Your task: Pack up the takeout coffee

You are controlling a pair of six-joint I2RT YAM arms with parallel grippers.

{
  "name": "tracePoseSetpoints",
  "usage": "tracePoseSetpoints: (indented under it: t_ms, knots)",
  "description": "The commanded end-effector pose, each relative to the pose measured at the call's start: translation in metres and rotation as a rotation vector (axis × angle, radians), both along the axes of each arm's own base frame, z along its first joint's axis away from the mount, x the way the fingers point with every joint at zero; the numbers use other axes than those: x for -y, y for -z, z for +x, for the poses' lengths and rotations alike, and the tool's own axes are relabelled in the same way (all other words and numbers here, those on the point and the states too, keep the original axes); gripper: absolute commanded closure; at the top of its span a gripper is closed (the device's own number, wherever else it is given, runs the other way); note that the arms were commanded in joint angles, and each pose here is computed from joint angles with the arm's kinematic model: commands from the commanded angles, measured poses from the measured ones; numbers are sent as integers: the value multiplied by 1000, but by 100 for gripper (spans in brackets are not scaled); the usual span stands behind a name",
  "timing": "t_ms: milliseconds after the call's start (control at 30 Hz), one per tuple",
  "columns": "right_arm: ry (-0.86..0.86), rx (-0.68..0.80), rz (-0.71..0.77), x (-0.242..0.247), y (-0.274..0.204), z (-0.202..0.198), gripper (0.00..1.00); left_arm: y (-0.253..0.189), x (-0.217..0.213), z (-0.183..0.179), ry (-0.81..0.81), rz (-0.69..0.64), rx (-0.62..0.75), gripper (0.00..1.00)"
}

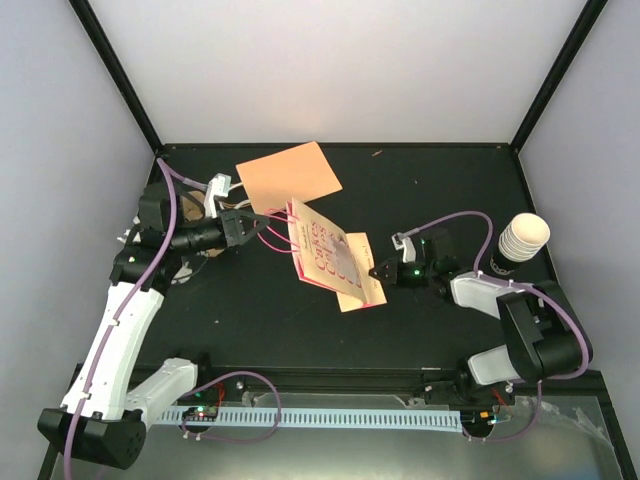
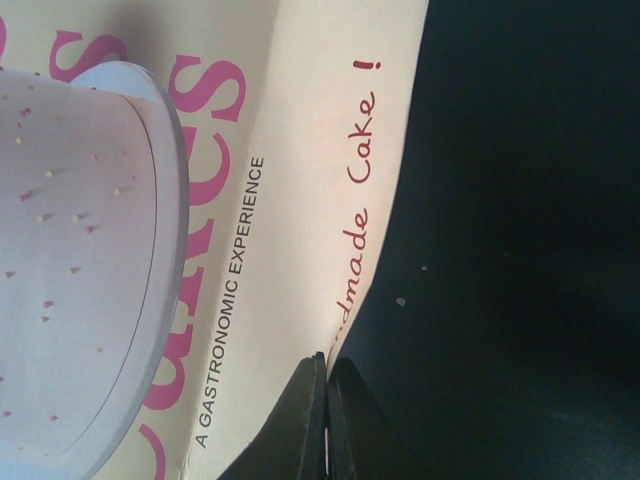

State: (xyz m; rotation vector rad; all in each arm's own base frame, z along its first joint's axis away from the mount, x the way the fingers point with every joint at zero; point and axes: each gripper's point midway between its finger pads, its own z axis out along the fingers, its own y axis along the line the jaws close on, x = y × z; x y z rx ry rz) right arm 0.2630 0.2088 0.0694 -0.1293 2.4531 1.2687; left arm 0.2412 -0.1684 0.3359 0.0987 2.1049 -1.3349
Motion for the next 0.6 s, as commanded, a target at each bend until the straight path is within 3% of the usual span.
tracePoseSetpoints:
  t_ms: [0,567]
  knots:
    - [36,-38,-102,13,25,1,96,-56,3,-2,9,-63,175,98]
    - [-54,-17,-207,-5,32,-8,88,-55,32,-5,97,-73,168,99]
